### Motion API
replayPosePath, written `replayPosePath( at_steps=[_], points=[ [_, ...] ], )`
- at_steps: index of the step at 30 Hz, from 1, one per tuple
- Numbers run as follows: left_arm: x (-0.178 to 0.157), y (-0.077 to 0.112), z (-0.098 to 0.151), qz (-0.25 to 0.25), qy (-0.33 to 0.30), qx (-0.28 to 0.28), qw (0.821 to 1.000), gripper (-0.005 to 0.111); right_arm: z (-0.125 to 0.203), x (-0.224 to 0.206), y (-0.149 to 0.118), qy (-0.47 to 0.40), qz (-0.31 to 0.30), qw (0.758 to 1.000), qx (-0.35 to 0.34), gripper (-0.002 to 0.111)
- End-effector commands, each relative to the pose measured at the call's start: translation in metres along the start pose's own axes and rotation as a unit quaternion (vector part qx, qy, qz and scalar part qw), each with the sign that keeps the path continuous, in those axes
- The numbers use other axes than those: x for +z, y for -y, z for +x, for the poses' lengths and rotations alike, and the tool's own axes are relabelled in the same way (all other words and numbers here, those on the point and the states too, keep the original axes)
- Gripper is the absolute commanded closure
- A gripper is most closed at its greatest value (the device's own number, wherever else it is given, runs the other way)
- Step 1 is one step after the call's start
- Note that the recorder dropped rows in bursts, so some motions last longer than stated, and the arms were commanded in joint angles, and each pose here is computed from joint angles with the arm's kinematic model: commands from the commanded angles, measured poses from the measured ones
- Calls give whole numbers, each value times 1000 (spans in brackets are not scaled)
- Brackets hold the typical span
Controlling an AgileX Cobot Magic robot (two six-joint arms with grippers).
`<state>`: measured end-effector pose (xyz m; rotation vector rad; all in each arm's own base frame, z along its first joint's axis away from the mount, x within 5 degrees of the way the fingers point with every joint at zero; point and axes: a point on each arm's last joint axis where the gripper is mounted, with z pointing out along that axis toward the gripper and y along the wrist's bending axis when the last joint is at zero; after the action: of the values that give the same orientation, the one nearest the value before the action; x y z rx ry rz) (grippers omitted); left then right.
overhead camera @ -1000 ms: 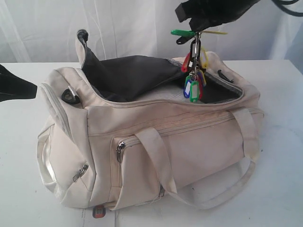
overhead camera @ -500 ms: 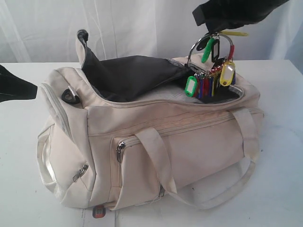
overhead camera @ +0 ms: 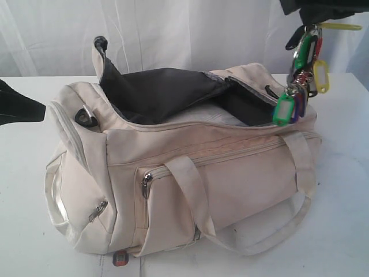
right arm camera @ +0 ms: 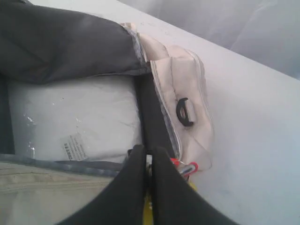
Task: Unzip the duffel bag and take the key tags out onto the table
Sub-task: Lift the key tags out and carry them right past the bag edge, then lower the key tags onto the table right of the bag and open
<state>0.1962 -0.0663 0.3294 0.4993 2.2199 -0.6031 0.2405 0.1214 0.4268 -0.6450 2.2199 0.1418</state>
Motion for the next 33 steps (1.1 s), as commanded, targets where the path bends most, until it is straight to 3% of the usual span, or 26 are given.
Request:
replayPosePath(
  at_steps=[1,9,17,33],
  points=[
    [-2,3,1,13,2,-8,1000,107,16,-9,4,-17,20,1000,14,108],
    [-2,3,1,13,2,-8,1000,107,65,7,-1,-75,23,997,23,108],
    [-2,4,1,14,1,-8,1000,107,99,28,7,-99,97,988,63,108],
    [-2,4,1,14,1,-8,1000,107,138,82,-9,-102,44,987,115,108]
  ],
)
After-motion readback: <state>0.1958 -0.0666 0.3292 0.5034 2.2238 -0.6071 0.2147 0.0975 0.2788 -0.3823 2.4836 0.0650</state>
